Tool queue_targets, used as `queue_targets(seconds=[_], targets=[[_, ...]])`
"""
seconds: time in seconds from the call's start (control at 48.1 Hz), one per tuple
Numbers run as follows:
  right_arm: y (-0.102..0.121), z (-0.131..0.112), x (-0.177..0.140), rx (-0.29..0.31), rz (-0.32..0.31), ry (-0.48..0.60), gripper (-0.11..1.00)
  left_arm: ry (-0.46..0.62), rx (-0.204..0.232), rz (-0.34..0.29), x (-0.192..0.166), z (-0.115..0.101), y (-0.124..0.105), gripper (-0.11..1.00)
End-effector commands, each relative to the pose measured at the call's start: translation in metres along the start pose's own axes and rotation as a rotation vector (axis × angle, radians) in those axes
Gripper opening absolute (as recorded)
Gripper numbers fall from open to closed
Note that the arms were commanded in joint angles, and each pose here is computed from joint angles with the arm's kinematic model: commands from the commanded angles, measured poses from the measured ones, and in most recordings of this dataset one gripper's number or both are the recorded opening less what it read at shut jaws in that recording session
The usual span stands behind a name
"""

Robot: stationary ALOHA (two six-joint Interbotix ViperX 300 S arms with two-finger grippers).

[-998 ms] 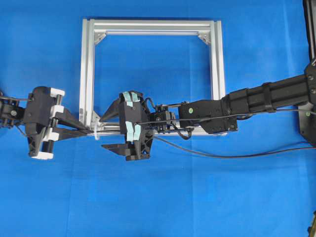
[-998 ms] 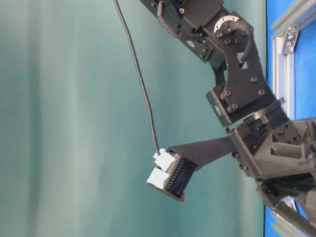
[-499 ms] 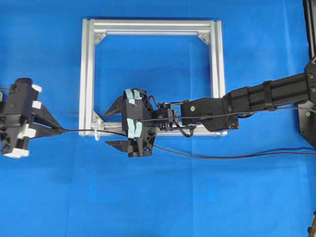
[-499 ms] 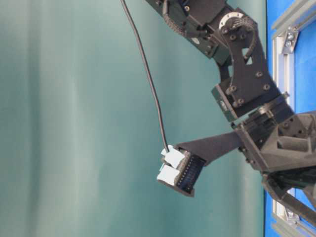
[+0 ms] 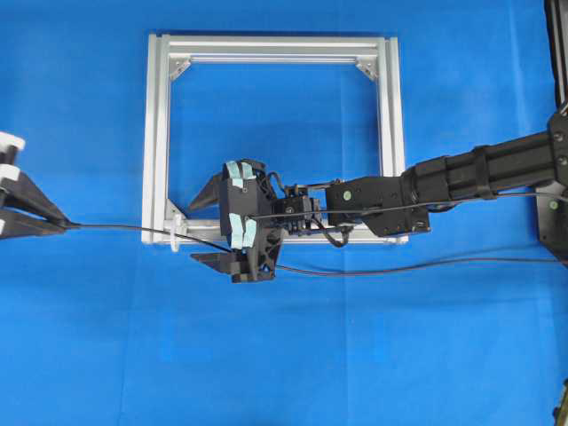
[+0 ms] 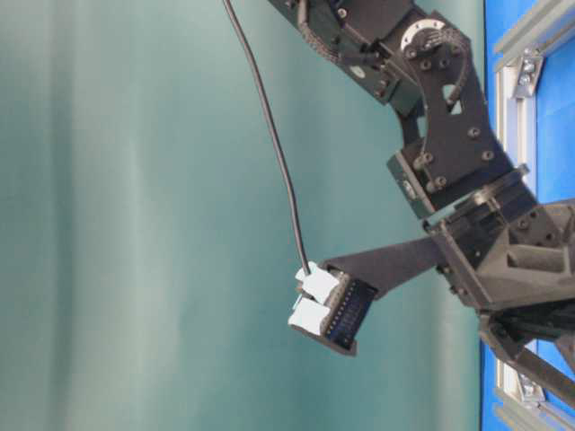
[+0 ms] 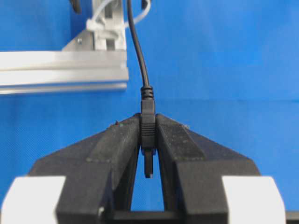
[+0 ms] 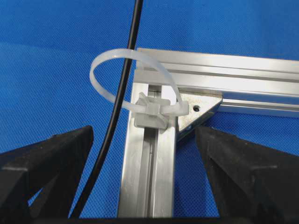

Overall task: Insert the wire through the string loop located on the left side.
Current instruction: 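Open the right gripper and pull the cable left with the left gripper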

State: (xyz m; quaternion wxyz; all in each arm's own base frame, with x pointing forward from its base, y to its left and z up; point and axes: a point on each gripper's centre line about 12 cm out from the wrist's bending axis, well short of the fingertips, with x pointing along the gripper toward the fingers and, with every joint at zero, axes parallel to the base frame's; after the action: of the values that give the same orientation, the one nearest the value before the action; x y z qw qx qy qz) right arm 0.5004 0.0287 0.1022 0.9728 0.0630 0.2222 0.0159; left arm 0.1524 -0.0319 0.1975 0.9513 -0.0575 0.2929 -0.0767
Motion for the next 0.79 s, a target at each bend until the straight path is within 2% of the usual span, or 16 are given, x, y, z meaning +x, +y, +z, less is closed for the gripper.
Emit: queue_targets(seconds=[0.0,0.499,0.77], targets=[[0.0049,0.0231,-0.0072,0.000,0.011,-0.057,0.95,-0.036,0.005,0.004,-0.0101,0.0099,-0.0002,0.08],[0.0051,0.0249,-0.0068,0.001,0.011,-0.062,0.95,-0.042,0.009,0.003,-0.0120,0.0097,-0.0004,0.08],[0.0044,0.0257,-0.0067,0.002,0.010,-0.064,0.95,-0.036,-0.004,0.000,-0.0117,0.0085,-0.0006,0.09]])
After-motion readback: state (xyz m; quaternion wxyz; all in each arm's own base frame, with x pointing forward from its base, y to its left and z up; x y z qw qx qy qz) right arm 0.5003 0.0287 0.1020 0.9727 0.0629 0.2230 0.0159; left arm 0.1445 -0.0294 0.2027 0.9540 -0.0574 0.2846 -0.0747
